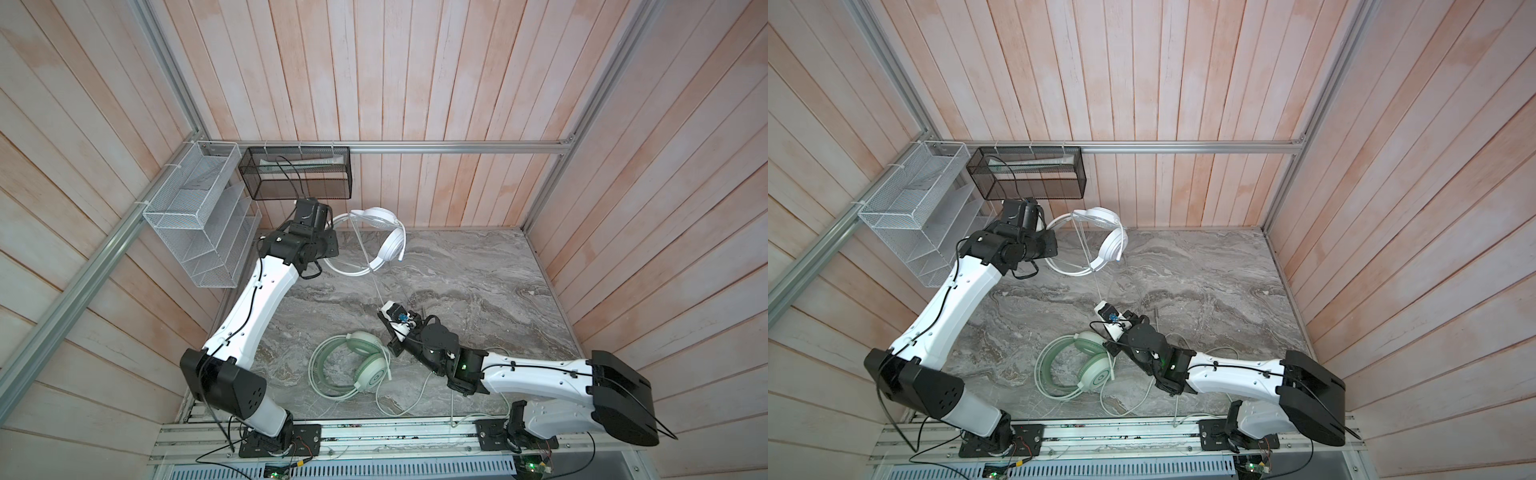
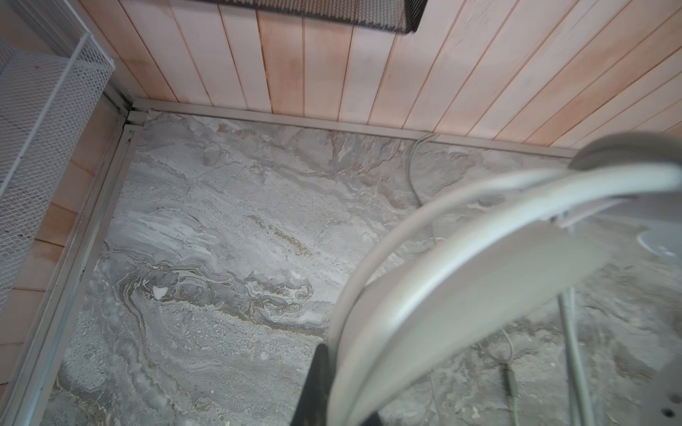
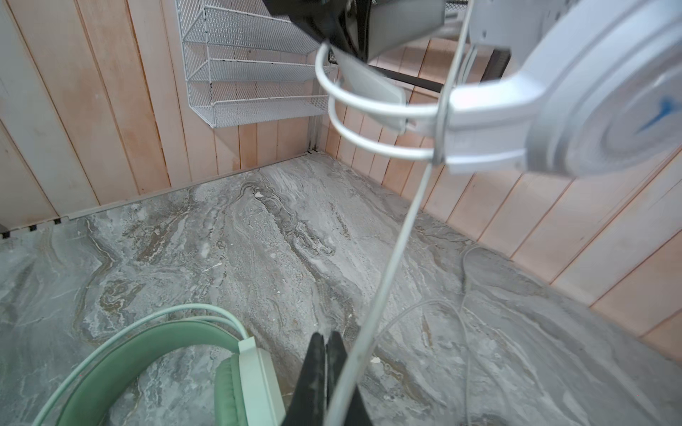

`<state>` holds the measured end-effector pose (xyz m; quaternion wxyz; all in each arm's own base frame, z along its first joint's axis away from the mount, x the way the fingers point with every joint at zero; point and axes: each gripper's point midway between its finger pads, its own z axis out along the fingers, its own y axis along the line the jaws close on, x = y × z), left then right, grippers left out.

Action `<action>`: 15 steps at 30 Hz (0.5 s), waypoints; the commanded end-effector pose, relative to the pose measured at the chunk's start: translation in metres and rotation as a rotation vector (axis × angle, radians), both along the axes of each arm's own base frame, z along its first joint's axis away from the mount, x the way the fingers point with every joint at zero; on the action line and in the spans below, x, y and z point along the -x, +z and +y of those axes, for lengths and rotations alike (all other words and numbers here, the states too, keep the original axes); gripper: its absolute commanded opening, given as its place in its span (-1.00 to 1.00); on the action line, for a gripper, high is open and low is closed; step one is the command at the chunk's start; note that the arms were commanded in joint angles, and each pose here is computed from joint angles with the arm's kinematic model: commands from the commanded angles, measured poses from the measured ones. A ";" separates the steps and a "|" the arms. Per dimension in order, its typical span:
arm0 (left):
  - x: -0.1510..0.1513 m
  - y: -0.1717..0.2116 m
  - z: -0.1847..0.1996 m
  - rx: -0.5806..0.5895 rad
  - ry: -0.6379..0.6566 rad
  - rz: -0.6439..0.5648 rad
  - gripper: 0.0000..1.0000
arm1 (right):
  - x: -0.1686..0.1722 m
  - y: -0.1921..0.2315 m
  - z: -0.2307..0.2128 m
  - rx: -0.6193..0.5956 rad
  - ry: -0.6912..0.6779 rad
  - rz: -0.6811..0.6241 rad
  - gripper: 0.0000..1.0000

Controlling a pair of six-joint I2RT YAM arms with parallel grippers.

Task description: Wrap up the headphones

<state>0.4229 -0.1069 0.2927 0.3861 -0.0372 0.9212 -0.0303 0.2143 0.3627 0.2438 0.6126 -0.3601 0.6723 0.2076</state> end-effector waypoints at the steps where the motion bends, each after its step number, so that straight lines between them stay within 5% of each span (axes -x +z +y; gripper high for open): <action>1: -0.038 0.017 0.022 -0.040 0.153 -0.160 -1.00 | 0.017 -0.011 -0.001 0.238 0.060 0.010 -1.00; 8: -0.035 -0.040 0.000 -0.163 0.106 -0.079 -1.00 | 0.015 -0.003 -0.006 0.510 0.055 -0.024 -1.00; 15: -0.001 -0.070 -0.018 -0.175 0.040 -0.036 -1.00 | -0.004 0.032 -0.025 0.521 -0.075 -0.141 -1.00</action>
